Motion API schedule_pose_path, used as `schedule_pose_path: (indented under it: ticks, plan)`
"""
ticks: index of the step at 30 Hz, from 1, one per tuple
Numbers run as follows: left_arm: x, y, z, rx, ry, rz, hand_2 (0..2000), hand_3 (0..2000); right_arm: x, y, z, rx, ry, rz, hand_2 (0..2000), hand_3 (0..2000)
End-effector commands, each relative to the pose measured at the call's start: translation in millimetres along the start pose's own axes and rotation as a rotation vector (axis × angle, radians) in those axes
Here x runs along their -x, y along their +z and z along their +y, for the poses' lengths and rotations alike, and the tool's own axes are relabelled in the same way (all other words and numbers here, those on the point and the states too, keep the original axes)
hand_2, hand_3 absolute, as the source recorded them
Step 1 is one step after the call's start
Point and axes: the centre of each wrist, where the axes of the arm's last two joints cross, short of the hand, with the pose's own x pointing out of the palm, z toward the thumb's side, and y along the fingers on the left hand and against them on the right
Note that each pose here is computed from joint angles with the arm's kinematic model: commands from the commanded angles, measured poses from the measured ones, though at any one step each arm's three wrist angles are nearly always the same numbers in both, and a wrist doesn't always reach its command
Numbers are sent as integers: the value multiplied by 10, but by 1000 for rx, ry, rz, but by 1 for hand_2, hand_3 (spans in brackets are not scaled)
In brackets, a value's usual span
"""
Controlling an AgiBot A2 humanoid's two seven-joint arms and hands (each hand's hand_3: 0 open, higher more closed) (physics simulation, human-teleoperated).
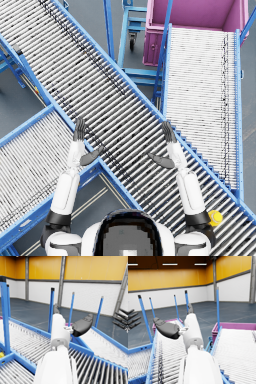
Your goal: Pick up the oil and place it on the left assembly line, put the cola on the right, and keep Sprite still
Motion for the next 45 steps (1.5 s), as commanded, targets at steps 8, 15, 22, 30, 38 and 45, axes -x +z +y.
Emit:
schedule_pose_path:
  ticks: [8, 15, 22, 30, 38, 45]
  plan:
    - [0, 0, 0, 0, 0, 0, 0, 0, 0, 0, 0, 0, 0, 0, 0, 0]
    - [0, 0, 0, 0, 0, 0, 0, 0, 0, 0, 0, 0, 0, 0, 0, 0]
    - [0, 0, 0, 0, 0, 0, 0, 0, 0, 0, 0, 0, 0, 0, 0, 0]
    - [0, 0, 0, 0, 0, 0, 0, 0, 0, 0, 0, 0, 0, 0, 0, 0]
    - [0, 0, 0, 0, 0, 0, 0, 0, 0, 0, 0, 0, 0, 0, 0, 0]
    - [0, 0, 0, 0, 0, 0, 0, 0, 0, 0, 0, 0, 0, 0, 0, 0]
